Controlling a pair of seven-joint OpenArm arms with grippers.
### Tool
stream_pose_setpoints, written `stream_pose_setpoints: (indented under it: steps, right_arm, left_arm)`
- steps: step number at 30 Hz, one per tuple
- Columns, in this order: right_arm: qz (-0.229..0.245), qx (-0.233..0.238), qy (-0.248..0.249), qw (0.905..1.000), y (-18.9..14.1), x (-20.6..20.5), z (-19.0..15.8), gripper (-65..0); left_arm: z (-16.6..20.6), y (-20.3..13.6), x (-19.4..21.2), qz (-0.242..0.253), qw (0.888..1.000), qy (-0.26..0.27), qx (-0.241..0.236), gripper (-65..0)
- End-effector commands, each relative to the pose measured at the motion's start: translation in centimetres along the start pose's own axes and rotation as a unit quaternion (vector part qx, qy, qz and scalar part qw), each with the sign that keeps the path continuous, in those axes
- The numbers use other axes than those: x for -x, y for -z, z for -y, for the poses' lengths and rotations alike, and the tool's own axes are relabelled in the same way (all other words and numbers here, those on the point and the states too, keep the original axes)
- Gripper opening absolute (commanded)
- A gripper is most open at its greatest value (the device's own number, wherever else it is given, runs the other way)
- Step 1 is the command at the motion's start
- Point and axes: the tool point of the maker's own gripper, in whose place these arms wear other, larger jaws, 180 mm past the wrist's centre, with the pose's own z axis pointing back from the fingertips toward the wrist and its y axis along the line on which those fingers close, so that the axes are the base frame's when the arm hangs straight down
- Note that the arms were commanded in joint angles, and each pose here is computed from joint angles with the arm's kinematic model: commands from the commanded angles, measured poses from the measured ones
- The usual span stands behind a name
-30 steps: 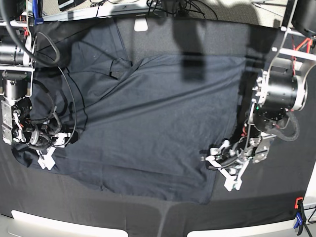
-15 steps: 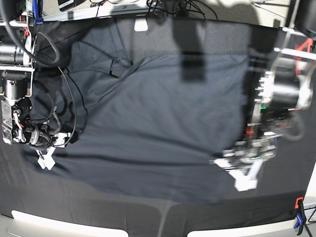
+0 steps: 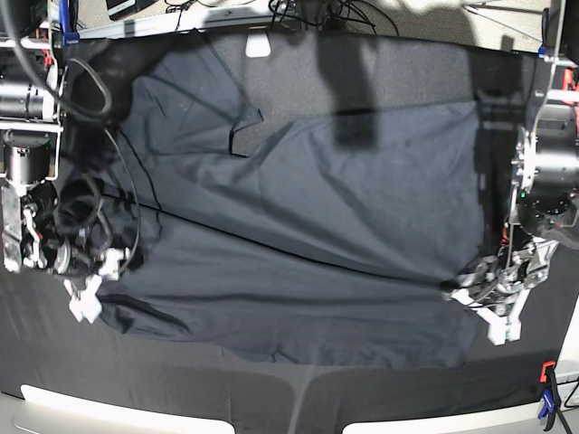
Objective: Layout the t-shirt on the table in an organized manner, then fold the t-shirt properly
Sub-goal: 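Release the hem with the left gripper and move it along the shirt side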
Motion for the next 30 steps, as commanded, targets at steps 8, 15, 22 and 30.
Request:
stream_pose_setpoints:
  steps: [8, 15, 22, 30]
  right_arm:
    - [0.043, -0.003, -0.056, 0.9975, -2.7, -4.9, -1.3, -38.7]
    - [0.076, -0.01, -0.045, 0.996, -3.8, -4.3, -1.5, -38.8]
    - [0.118, 0.015, -0.029, 0.9924, -6.6, -2.5, -0.4, -38.8]
    - [0.117, 0.047, -0.026, 0.9917, -9.1, 1.3, 0.4, -38.8]
  left_arm:
    - [4.7, -1.3, -6.4, 0.004, 0.994, 0.055, 0.096, -41.5]
    - [3.6, -3.3, -3.4, -0.009, 0.991, 0.034, 0.129, -41.5]
    - [0.0, -7.8, -1.6, 0.061, 0.992, 0.007, 0.107, -41.6]
    - [-4.6, -13.7, 3.2, 0.073, 0.996, -0.015, 0.048, -41.6]
